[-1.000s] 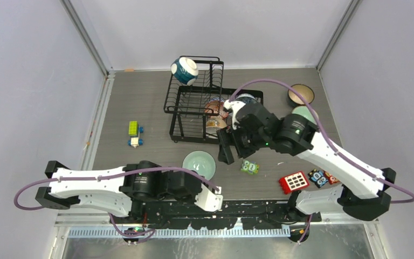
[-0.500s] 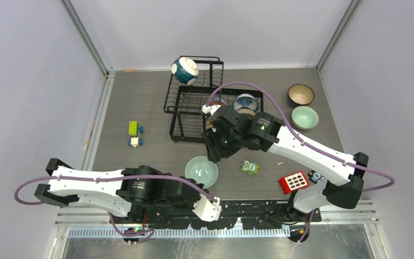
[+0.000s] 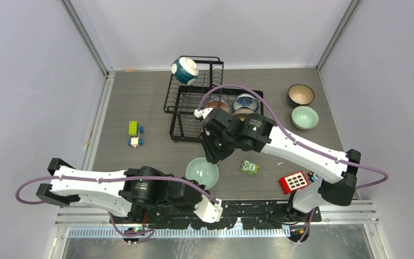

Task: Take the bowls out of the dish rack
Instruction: Place the bowl with the bowl.

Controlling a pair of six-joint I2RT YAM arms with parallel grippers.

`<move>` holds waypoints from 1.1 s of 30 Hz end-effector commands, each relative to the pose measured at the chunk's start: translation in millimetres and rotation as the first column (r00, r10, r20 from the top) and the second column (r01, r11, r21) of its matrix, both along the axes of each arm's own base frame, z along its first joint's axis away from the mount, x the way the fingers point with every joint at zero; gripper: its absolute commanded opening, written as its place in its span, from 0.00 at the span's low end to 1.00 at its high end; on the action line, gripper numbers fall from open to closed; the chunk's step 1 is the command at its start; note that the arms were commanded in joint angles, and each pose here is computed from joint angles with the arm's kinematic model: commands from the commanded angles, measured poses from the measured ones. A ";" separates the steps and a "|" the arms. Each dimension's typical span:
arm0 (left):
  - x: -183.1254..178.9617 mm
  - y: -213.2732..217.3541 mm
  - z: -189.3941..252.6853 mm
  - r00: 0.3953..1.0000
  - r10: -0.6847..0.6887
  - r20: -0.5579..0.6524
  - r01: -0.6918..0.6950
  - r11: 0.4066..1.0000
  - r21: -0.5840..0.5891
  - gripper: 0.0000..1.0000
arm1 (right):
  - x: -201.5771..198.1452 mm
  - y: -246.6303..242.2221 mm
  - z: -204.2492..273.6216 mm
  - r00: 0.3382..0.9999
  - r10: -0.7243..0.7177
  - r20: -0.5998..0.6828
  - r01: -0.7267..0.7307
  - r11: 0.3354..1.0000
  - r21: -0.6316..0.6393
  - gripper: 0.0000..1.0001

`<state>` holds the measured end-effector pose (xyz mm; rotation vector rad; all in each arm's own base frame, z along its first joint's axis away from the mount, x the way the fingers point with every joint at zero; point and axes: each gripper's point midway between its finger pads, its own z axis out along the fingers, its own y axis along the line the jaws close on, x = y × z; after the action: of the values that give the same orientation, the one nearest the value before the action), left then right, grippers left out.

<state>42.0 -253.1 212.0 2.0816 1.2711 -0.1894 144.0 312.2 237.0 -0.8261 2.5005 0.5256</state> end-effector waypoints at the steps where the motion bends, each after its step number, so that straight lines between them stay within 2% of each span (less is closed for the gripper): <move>1: -0.7 -13.7 26.5 1.000 -0.012 0.009 0.013 0.995 -0.099 0.00 | -0.9 -1.1 2.2 0.999 0.029 0.024 -0.029 1.000 -0.006 0.39; 17: -2.7 -14.3 26.4 1.000 -0.013 -0.001 0.013 0.995 -0.101 0.00 | -13.8 -0.2 -17.3 0.998 0.060 -0.018 -0.060 0.997 -0.040 0.35; 20: -2.6 -14.1 25.8 1.000 -0.010 -0.003 0.010 0.995 -0.100 0.00 | -15.8 -0.7 -20.0 0.998 0.064 -0.021 -0.065 0.997 -0.046 0.31; 25: -1.9 -14.5 24.2 1.000 0.000 -0.004 0.000 0.995 -0.097 0.00 | -17.3 -1.6 -19.7 0.998 0.064 -0.017 -0.065 0.997 -0.046 0.21; 29: -0.2 -15.2 23.3 1.000 0.012 0.001 -0.012 0.995 -0.098 0.01 | -16.1 -3.0 -16.3 0.998 0.059 -0.006 -0.059 0.998 -0.039 0.03; 31: 1.4 -15.7 22.2 1.000 0.022 0.007 -0.021 0.995 -0.097 0.11 | -15.6 -4.6 -13.7 0.999 0.052 0.000 -0.052 0.998 -0.038 0.01; 33: 2.5 -15.7 22.1 0.999 0.036 0.007 -0.035 0.994 -0.100 0.26 | -14.2 -7.1 -9.5 0.999 0.042 0.013 -0.042 0.999 -0.033 0.01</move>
<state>39.7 -254.0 211.5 2.0875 1.2739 -0.1994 127.0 305.5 210.4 -0.9318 2.5420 0.4625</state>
